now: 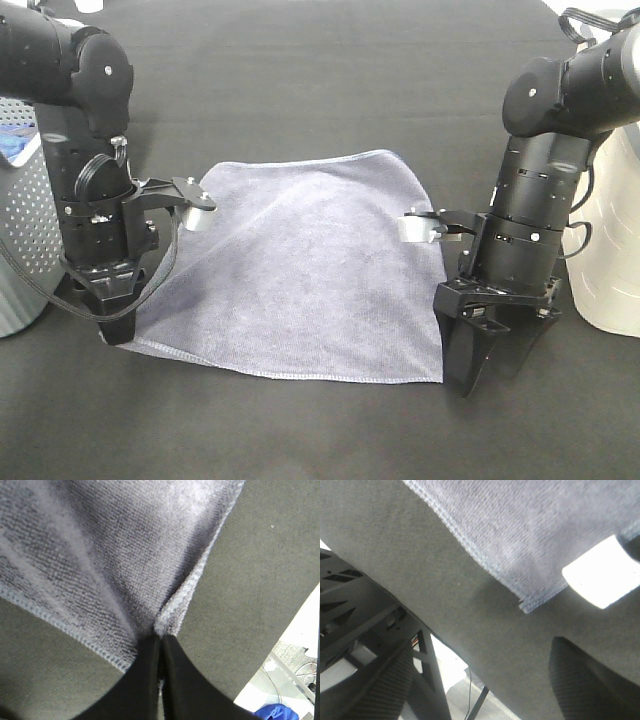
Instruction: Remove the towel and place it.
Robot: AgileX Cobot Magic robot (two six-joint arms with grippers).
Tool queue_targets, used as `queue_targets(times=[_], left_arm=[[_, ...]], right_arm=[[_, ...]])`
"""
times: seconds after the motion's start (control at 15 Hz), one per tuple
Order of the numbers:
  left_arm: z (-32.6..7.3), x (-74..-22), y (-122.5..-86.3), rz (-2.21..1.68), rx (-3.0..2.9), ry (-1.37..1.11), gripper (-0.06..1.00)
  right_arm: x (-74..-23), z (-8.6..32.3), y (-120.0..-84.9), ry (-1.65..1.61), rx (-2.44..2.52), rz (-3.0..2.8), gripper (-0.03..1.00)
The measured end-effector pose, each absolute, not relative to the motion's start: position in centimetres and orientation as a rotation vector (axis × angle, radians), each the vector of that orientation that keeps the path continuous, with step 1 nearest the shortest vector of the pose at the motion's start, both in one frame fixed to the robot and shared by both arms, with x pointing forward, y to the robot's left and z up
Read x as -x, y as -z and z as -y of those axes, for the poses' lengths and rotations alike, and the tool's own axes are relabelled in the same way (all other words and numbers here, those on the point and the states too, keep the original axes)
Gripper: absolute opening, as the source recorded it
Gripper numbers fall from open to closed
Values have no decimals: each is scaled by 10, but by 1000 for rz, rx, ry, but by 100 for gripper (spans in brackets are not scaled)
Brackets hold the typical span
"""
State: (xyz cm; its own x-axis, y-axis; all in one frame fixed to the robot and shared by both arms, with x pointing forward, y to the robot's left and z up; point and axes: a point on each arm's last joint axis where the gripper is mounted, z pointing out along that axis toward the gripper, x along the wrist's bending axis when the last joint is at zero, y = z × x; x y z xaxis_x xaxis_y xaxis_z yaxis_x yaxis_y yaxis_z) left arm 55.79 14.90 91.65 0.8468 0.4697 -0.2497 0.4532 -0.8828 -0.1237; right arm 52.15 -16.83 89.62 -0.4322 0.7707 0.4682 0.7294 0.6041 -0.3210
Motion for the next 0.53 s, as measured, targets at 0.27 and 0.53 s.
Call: queue_targets(times=[0.27, 0.53], left_arm=[[-149, -559, -916, 745, 2967, -412, 2], [-149, -559, -913, 805, 2938, -418, 30]], right_arm=[[-520, 169, -897, -119, 1189, 2222, 70], [-520, 167, -898, -104, 1203, 2203, 70]])
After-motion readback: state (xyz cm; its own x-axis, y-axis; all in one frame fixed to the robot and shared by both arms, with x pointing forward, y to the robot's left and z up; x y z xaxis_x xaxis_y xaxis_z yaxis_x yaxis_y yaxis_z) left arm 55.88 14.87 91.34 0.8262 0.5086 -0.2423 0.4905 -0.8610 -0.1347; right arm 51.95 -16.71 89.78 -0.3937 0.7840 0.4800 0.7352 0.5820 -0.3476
